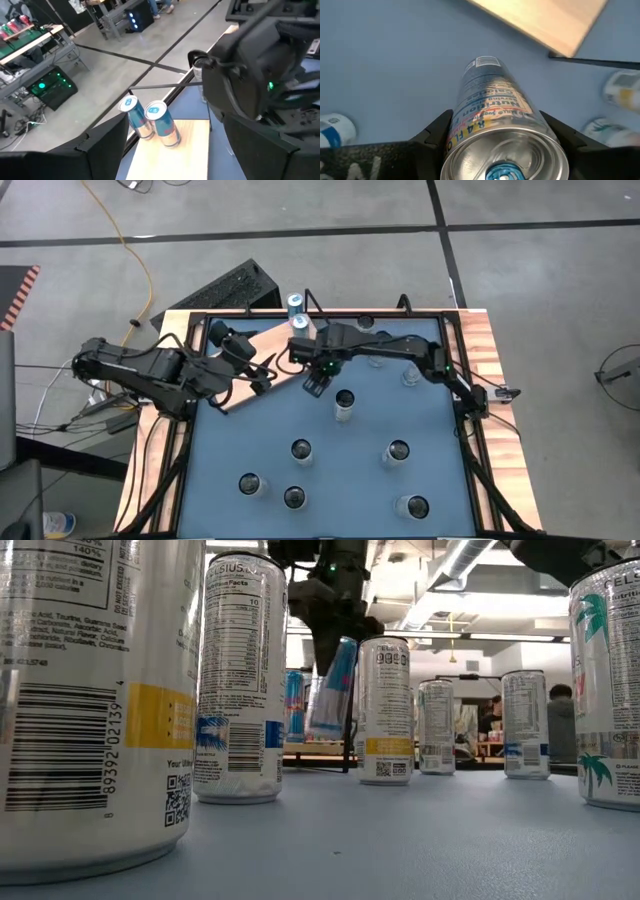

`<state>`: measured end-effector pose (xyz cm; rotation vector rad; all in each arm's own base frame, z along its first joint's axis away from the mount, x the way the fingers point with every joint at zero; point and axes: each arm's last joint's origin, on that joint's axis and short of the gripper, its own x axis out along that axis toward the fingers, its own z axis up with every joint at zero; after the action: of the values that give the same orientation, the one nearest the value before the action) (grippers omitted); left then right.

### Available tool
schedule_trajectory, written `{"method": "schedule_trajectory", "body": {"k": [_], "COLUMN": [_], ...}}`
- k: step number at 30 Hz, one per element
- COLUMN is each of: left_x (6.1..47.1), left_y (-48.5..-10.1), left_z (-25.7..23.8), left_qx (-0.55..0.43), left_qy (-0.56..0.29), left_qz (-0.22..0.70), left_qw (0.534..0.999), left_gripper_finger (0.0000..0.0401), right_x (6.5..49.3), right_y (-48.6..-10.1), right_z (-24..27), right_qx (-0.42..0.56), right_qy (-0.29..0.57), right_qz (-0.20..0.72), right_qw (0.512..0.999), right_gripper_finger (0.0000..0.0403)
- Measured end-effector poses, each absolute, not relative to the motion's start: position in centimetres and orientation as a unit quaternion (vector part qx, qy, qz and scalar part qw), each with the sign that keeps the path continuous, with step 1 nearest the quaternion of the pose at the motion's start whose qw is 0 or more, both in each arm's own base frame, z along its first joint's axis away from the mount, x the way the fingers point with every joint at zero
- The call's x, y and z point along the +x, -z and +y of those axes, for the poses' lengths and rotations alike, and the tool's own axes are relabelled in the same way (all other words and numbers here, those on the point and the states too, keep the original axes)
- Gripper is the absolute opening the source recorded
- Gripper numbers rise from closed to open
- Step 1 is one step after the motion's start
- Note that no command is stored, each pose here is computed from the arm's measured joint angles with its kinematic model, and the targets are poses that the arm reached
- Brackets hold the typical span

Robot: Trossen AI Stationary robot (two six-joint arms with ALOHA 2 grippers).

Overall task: Place canned beverage on shelf
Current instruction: Put the blue can aligned with the other blue soda can on the shelf

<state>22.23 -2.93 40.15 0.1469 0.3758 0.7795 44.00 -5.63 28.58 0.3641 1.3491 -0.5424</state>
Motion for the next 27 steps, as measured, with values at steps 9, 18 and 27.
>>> {"method": "schedule_trajectory", "body": {"k": [9,18,27], "left_x": [22.2,22.2,22.2], "left_y": [-40.1,-40.1,-40.1], "left_z": [-2.9,-2.9,-2.9], "left_qx": [0.068,0.064,0.057], "left_qy": [-0.380,-0.381,-0.379], "left_qz": [0.183,0.181,0.180], "left_qw": [0.904,0.905,0.906], "left_gripper_finger": [0.0313,0.0313,0.0313], "right_x": [44.4,44.5,45.1], "right_y": [-26.6,-26.8,-26.9], "right_z": [-5.3,-4.7,-3.6], "right_qx": [0.179,0.155,0.141], "right_qy": [0.230,0.188,0.123], "right_qz": [0.628,0.633,0.627], "right_qw": [0.721,0.735,0.756], "right_gripper_finger": [0.0217,0.0238,0.0255]}}
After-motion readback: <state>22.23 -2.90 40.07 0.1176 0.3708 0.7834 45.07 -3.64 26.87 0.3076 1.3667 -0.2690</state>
